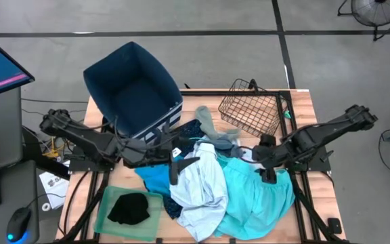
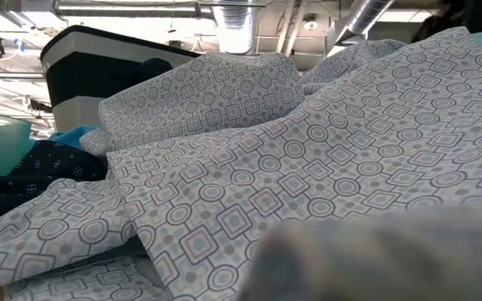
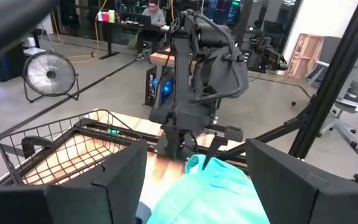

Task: Pick & Place Cloths
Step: Put the blue shorts into the black wire basket

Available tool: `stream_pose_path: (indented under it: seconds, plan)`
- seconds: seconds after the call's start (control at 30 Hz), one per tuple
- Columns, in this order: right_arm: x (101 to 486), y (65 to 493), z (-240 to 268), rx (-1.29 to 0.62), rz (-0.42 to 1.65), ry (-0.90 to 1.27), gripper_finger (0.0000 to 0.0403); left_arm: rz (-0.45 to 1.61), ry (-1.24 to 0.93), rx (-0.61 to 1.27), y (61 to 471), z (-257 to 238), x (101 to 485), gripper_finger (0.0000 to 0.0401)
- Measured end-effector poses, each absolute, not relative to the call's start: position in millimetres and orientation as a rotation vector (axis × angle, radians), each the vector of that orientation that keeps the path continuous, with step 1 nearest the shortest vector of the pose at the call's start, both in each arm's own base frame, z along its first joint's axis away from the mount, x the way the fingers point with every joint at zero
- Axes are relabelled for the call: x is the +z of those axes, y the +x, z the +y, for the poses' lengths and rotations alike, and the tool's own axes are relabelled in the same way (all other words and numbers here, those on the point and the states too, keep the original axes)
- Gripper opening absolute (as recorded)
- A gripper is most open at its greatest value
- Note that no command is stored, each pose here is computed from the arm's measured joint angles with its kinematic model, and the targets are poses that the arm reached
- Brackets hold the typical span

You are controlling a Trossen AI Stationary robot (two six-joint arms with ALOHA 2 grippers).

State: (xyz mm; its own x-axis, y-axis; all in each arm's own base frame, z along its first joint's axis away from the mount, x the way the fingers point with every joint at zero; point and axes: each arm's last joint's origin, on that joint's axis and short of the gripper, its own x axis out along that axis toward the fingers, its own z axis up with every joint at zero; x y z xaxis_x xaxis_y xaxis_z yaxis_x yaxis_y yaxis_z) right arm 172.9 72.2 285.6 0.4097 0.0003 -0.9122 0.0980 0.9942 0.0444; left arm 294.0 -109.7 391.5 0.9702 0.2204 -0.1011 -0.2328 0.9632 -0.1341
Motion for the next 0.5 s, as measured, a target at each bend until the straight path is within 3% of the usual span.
stream_pose_path:
  seconds: [0.5]
  plan:
    - [264,193,80,-0.022,1.062,0.076,0.0321,0.074,-0.23,0.258,295,-108,391,0.0253]
